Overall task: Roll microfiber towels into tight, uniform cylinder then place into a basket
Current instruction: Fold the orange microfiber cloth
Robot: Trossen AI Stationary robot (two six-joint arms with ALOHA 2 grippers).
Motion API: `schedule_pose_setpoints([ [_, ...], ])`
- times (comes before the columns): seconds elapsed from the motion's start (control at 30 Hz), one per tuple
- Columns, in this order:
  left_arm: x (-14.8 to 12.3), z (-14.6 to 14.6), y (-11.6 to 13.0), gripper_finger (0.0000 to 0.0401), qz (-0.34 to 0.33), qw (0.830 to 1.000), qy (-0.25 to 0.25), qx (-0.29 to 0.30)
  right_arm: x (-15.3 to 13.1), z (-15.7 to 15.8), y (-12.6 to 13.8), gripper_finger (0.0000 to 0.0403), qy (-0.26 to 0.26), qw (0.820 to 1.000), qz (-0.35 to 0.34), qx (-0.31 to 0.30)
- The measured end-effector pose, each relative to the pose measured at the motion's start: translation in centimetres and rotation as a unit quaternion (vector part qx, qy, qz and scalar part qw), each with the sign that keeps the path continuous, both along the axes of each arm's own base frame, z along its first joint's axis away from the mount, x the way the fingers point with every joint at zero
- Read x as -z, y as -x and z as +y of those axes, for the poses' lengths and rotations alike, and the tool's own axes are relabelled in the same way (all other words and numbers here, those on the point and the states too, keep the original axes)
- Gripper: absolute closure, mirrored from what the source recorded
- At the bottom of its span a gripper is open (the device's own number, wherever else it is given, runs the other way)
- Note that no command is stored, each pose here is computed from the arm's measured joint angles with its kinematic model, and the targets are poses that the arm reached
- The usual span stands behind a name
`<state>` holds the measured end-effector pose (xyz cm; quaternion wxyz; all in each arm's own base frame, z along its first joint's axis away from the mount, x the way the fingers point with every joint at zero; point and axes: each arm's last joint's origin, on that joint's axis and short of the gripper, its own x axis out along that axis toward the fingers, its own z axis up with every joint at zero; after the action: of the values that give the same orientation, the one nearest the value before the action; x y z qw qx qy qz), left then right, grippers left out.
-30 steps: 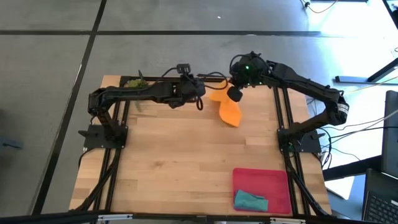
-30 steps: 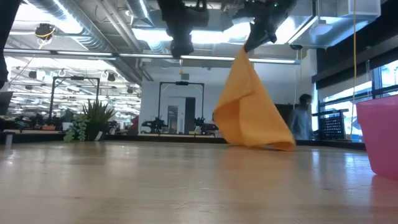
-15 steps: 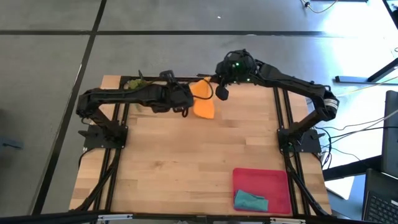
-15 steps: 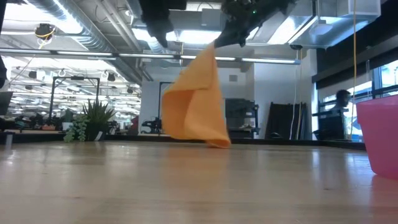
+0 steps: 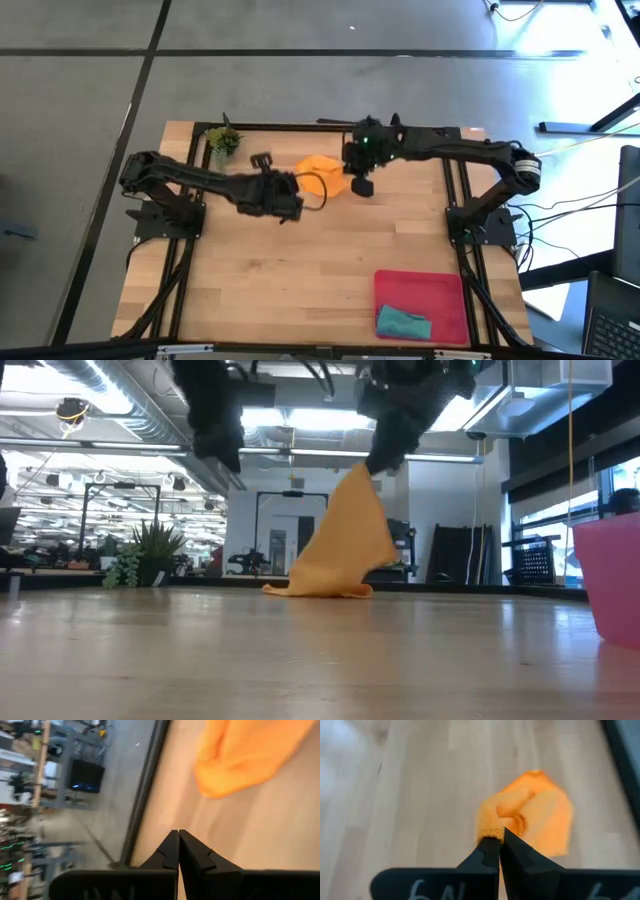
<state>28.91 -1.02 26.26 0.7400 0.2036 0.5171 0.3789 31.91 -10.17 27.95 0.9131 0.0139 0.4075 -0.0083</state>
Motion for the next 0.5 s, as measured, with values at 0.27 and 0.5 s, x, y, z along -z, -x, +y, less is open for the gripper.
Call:
schedule_pose_setpoints([
  [0.27, 4.7, -3.0, 0.7, 0.0401, -0.027, 0.997, 0.053, 0.043, 3.6, 2.4, 0.1, 0.0398, -0.024, 0.999, 0.022, 0.003],
  [0.5, 5.5, -3.9, 1.3, 0.0401, -0.043, 0.997, 0.056, 0.038, 4.9, 3.5, 0.4, 0.0395, -0.019, 0.999, 0.05, 0.012],
])
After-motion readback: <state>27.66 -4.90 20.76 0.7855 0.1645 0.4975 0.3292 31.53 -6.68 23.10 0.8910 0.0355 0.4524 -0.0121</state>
